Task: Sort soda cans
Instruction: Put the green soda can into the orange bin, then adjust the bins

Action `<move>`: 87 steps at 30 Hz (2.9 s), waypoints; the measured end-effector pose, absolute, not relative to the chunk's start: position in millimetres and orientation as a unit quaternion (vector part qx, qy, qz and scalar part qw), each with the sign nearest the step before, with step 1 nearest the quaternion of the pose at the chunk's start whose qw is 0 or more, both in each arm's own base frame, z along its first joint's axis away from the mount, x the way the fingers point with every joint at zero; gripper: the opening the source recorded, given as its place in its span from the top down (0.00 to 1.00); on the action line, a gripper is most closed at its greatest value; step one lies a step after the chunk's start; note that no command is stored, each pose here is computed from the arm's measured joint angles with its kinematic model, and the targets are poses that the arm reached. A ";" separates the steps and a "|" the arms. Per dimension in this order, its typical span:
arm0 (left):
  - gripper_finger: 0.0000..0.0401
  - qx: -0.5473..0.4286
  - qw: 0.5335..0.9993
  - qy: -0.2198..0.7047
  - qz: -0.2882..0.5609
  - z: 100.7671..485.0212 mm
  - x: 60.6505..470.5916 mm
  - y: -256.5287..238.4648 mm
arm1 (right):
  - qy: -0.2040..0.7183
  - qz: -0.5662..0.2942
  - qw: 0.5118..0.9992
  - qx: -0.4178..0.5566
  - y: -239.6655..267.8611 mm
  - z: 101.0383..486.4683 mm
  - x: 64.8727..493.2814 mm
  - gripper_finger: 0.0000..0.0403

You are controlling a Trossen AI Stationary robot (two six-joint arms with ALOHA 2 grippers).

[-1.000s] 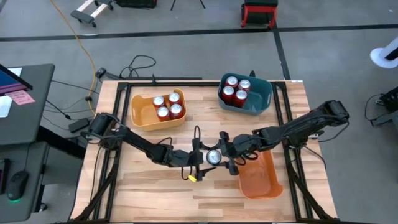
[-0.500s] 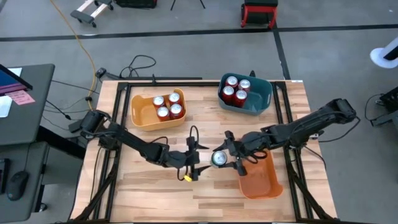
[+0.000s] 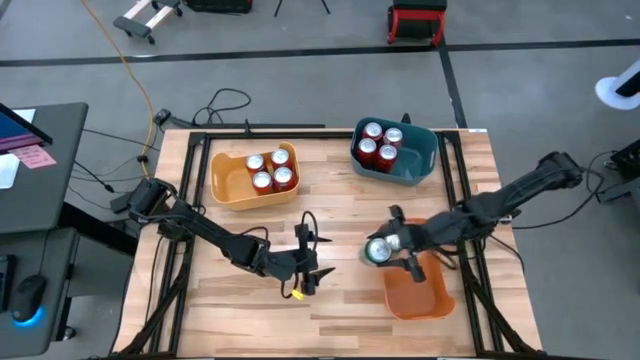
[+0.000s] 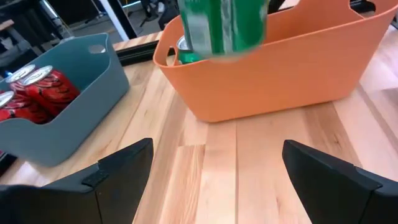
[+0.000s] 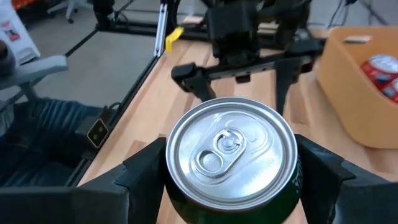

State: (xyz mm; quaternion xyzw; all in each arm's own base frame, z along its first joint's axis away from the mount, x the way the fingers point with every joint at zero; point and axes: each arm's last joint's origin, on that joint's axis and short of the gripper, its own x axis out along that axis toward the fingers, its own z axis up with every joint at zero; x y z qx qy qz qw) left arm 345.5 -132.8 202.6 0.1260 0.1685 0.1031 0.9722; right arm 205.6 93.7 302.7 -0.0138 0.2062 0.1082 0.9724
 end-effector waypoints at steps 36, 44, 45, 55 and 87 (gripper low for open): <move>0.12 0.065 0.930 0.253 0.259 184.2 333.7 -104.1 | 0.239 -0.108 0.965 0.019 101.6 281.0 84.7 0.30; 0.12 0.069 0.916 0.271 0.287 179.1 328.3 -101.2 | 0.251 -0.158 0.954 0.045 95.3 229.2 80.5 0.30; 0.12 0.069 0.914 0.275 0.291 178.1 327.2 -100.7 | 0.252 -0.164 0.952 0.052 94.1 223.0 79.8 0.30; 0.12 0.040 0.895 0.245 0.370 176.0 321.2 -95.8 | 0.240 -0.188 0.948 0.094 89.6 183.3 82.2 0.30; 0.13 -0.043 0.867 0.193 0.457 185.1 243.4 -99.7 | 0.169 -0.158 0.960 0.157 106.1 238.0 103.6 0.09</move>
